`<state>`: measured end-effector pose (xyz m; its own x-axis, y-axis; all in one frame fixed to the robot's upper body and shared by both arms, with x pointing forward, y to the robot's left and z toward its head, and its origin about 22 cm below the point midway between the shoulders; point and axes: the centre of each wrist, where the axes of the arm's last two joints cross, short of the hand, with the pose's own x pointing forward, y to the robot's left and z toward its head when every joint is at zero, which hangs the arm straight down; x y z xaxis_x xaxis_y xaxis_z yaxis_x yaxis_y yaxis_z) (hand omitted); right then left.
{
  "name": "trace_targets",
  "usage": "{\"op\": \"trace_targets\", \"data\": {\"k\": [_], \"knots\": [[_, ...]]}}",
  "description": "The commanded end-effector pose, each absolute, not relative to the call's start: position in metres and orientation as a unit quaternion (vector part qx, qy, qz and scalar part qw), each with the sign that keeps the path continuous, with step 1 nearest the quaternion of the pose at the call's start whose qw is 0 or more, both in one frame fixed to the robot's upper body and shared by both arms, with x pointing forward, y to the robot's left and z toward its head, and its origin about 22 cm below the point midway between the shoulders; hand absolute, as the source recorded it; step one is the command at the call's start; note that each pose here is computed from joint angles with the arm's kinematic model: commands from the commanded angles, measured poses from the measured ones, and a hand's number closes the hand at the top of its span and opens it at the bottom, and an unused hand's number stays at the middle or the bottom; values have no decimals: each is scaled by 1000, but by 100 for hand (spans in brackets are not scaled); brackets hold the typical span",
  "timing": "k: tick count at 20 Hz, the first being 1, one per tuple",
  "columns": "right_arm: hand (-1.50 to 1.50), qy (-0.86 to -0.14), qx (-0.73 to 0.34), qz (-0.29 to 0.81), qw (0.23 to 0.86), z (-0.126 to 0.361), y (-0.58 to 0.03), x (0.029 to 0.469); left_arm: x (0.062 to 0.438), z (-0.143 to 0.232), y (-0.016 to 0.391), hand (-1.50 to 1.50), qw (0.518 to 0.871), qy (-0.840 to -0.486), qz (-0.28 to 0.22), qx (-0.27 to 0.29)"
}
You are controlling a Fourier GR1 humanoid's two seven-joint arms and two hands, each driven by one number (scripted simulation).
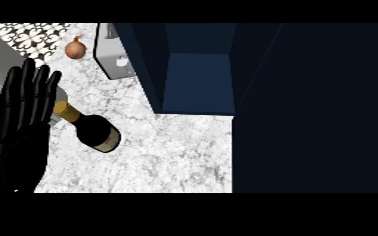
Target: Pick up the wine, place it into the cabinet and close the cabinet
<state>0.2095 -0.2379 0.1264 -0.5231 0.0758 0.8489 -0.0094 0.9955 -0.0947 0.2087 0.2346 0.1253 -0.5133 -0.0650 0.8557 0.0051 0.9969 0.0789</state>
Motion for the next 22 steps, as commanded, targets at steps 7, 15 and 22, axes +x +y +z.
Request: {"op": "trace_targets", "data": {"k": [7,15,22], "knots": [[-150,-825,60,70,557,109,-225,184,237,116,257,-150,547,-818,162,79],[-150,-820,82,86,559,134,-251,163,281,141,244,-150,550,-808,195,78],[-150,-817,88,82,563,162,-241,143,286,136,241,-150,551,-807,194,80]]}}
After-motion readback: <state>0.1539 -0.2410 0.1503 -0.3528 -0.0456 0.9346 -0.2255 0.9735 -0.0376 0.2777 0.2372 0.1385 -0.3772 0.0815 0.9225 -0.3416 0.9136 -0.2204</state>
